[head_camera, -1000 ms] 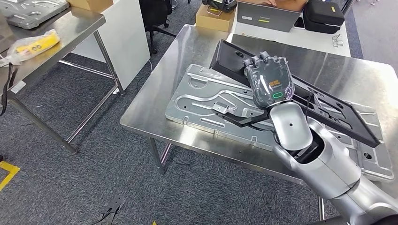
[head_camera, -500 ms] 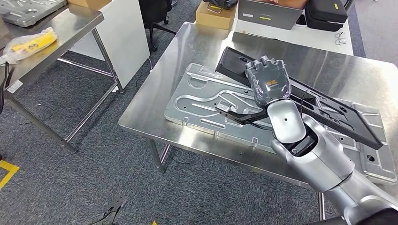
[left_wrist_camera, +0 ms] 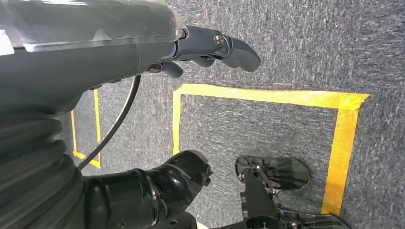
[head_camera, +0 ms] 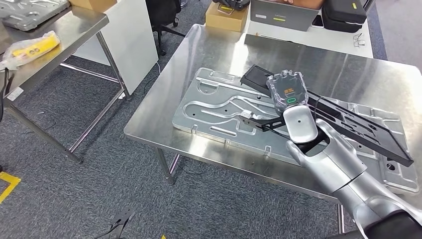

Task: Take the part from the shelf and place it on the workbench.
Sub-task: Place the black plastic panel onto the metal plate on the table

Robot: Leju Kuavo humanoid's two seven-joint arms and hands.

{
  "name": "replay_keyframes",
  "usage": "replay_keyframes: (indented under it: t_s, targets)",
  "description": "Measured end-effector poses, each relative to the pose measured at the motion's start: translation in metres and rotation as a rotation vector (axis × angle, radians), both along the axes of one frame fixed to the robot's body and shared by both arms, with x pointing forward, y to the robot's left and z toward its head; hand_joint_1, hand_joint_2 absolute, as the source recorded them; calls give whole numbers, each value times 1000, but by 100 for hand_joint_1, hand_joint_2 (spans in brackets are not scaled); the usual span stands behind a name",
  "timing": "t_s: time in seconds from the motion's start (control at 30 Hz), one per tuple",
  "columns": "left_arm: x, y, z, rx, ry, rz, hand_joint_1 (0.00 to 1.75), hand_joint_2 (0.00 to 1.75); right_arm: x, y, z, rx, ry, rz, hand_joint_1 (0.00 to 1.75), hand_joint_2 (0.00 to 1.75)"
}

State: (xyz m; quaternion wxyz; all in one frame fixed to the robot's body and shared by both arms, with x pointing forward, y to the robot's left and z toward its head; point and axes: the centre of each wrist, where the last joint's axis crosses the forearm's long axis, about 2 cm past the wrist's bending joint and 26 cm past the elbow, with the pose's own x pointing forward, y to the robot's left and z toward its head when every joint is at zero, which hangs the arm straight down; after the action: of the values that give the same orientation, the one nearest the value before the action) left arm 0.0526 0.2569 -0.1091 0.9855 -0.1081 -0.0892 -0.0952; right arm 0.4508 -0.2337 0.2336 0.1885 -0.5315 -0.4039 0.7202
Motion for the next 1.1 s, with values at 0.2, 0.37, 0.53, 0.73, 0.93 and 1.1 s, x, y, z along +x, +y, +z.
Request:
replay_keyframes:
  t_s: [0.2, 0.37, 0.53, 0.73, 0.93, 1.1]
  targets:
    - [0, 0, 0, 2, -4, 2, 0, 175, -2, 2, -11, -8, 34, -1, 175, 175]
    - [-1, 2, 0, 12, -6, 20, 0, 175, -6, 4, -19, -16, 63, 3, 175, 175]
    - [-1, 2, 0, 15, -10, 25, 0, 175, -11, 11, -21, -18, 87, 15, 175, 175]
    - [-3, 2, -1, 17, -7, 31, 0, 175, -20, 17, -39, -21, 119, 26, 175, 175]
    - [-6, 6, -1, 22, -2, 39, 0, 175, -24, 24, -46, -23, 125, 40, 175, 175]
    - [-5, 6, -1, 19, -8, 43, 0, 175, -24, 26, -45, -22, 124, 43, 175, 175]
